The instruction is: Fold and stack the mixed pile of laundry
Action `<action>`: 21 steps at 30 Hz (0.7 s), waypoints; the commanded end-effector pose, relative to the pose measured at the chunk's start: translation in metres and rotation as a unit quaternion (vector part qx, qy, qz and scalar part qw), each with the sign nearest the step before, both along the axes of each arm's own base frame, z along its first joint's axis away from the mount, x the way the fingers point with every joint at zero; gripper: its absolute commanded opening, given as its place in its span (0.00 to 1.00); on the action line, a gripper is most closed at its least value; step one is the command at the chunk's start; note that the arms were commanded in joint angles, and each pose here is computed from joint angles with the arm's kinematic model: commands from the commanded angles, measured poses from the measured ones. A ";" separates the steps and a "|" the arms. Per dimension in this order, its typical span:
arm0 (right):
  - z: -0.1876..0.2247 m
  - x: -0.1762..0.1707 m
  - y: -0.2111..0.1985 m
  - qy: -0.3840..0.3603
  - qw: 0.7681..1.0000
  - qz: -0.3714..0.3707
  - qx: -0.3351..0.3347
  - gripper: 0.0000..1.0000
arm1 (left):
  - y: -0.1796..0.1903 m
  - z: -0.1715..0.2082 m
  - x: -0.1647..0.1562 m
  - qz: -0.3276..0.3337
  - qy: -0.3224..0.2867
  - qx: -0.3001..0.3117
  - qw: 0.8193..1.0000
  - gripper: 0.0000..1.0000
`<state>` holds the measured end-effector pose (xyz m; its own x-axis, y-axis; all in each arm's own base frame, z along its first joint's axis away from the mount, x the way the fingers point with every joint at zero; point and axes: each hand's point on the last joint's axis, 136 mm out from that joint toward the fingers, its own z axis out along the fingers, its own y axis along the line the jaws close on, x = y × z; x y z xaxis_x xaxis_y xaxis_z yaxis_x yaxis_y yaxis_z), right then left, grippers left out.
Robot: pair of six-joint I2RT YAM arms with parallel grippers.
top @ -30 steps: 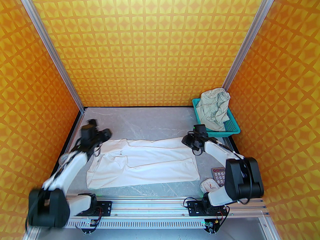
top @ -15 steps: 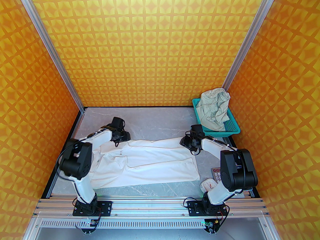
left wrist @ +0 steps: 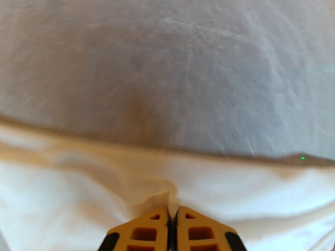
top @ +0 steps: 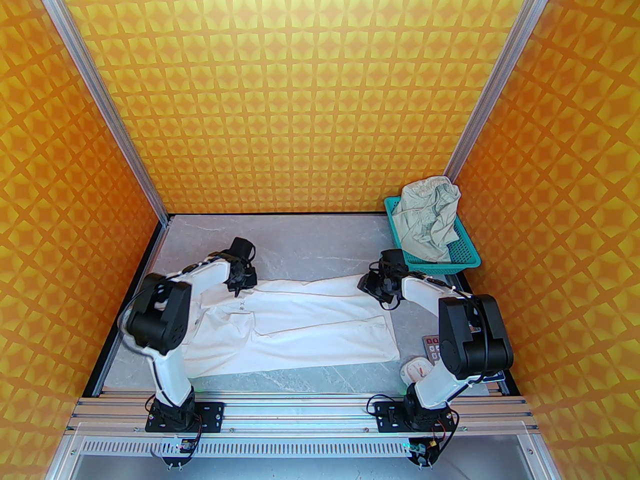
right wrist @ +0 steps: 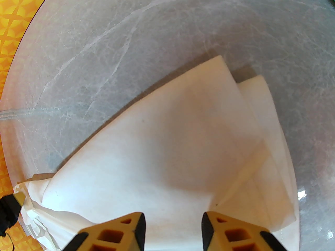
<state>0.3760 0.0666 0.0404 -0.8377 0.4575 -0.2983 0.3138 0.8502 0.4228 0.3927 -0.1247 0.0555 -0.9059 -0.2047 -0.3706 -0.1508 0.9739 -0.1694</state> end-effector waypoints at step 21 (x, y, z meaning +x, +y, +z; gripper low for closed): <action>0.036 0.002 0.040 -0.061 0.995 0.074 0.040 0.41 | -0.001 0.056 -0.095 0.052 -0.076 -0.043 0.995 0.52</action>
<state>0.3785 0.0803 0.0527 -0.8409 0.4323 -0.3256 0.2516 0.8449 0.4721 0.2964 -0.1504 0.1048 -0.8081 -0.3724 -0.4564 -0.2017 0.9029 -0.3796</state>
